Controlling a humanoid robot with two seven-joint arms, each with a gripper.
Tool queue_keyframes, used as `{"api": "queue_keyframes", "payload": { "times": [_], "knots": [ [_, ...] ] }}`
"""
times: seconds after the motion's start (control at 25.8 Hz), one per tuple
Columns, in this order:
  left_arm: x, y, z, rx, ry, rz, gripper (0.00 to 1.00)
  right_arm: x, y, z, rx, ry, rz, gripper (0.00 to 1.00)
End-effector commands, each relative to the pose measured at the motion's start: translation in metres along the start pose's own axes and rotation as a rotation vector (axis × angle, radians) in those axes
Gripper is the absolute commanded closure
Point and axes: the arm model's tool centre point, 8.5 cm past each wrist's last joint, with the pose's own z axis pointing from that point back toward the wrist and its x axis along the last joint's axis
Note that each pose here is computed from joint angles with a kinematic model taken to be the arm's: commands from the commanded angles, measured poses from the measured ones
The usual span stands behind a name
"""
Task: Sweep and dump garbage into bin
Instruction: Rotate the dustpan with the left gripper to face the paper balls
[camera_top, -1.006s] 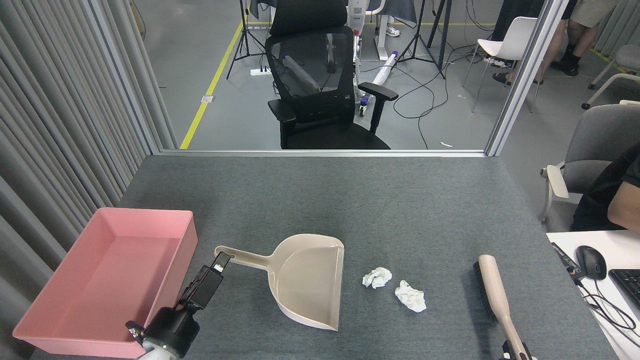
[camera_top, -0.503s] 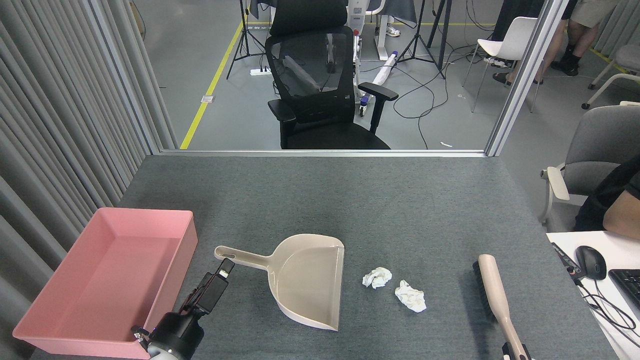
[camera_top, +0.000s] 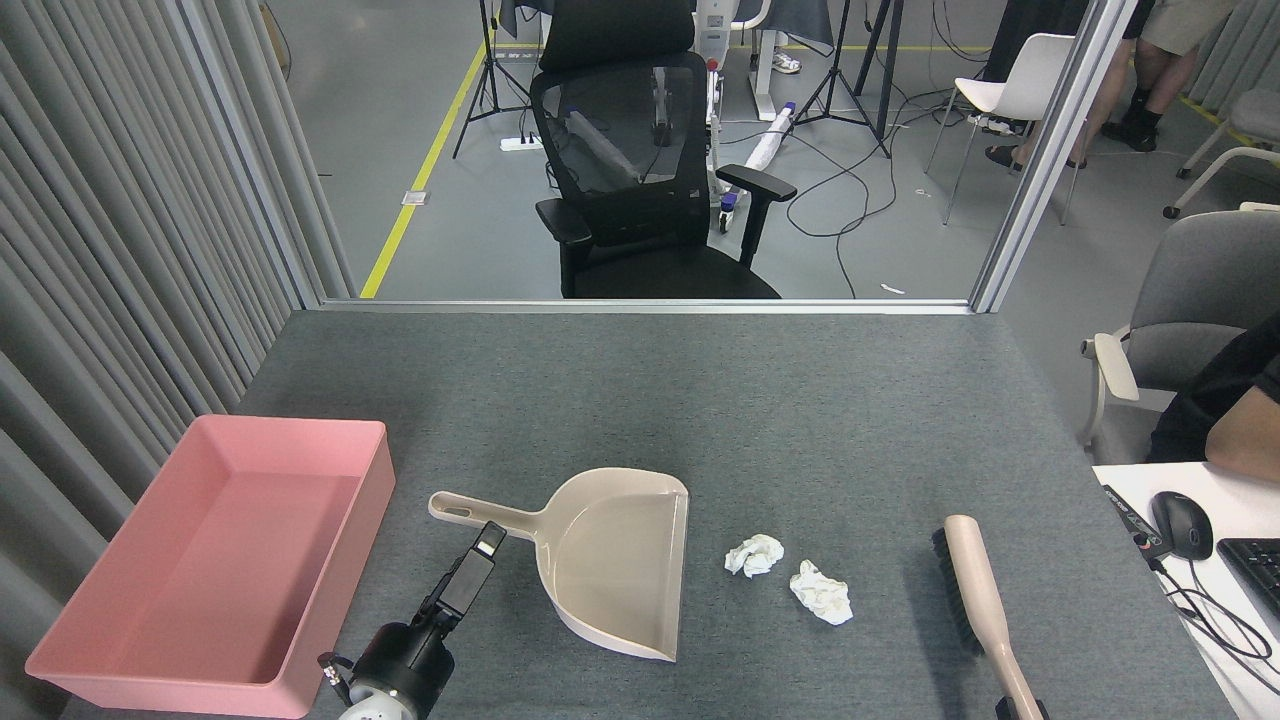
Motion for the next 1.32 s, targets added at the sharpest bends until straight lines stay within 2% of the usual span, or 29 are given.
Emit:
{"api": "queue_keyframes", "payload": {
  "times": [0.0, 0.15, 0.5, 0.77, 1.12, 1.28],
  "knots": [
    [-0.01, -0.002, -0.008, 0.007, 0.046, 0.024, 0.01, -0.001, 0.001, 0.002, 0.003, 0.001, -0.001, 0.92],
    [-0.013, 0.008, -0.019, 0.079, 0.068, 0.034, 0.01, 0.0, 0.001, 0.002, 0.0, 0.002, -0.005, 0.92],
    [-0.026, 0.006, -0.033, 0.063, 0.119, 0.057, 0.01, 0.009, 0.005, 0.003, 0.0, 0.006, -0.031, 0.92],
    [-0.027, 0.013, -0.048, 0.105, 0.131, 0.073, 0.01, 0.012, 0.002, 0.002, -0.022, -0.006, -0.036, 0.93],
    [-0.041, 0.003, -0.055, 0.074, 0.181, 0.106, 0.01, 0.012, 0.004, 0.004, -0.018, -0.004, -0.037, 0.92],
    [-0.036, 0.012, -0.063, 0.125, 0.168, 0.121, 0.01, 0.012, 0.002, 0.004, -0.03, -0.004, -0.039, 0.92]
  ]
}}
